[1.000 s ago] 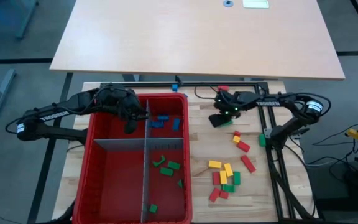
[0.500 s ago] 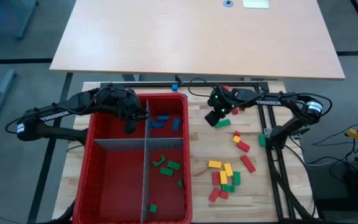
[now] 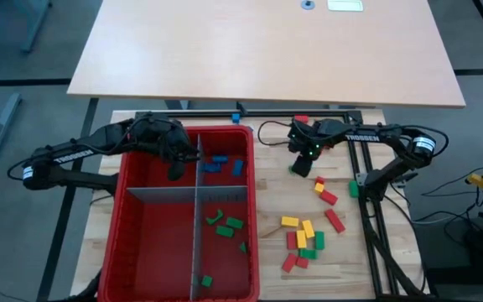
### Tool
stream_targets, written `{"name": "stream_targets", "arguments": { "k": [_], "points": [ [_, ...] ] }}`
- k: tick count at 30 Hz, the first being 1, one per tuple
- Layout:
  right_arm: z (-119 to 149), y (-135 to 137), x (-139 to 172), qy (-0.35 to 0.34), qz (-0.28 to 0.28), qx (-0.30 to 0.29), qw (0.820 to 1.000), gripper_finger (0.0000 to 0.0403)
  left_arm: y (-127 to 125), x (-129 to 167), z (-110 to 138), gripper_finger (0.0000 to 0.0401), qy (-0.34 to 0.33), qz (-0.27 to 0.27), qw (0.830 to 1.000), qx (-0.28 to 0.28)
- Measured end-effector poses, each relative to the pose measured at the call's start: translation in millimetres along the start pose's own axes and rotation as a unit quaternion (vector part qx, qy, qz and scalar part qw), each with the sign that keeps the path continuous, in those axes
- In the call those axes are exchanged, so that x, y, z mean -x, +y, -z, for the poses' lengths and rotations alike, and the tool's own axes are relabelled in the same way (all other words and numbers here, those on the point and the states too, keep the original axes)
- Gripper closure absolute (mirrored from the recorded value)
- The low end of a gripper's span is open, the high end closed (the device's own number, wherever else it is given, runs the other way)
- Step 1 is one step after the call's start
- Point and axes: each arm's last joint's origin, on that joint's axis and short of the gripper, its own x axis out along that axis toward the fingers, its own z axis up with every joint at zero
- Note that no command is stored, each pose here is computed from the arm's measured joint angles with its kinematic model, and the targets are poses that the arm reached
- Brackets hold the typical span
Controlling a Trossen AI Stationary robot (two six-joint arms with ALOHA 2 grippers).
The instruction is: Sort blocks
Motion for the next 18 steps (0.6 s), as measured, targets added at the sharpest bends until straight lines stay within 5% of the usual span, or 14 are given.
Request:
{"name": "stream_targets", "arguments": {
  "k": [9,18],
  "points": [
    [-1.4,-0.6,-0.2,-0.007,0.009,0.042,0.999,0.0193,0.0,0.0,-0.7,0.0298,-0.003,0.000,1.000,0.003],
    [-4.6,-2.0,-26.8,0.043,0.008,0.076,0.996,0.0148,0.0,0.0,-0.6,0.0298,-0.003,0.000,1.000,0.005]
  ]
}}
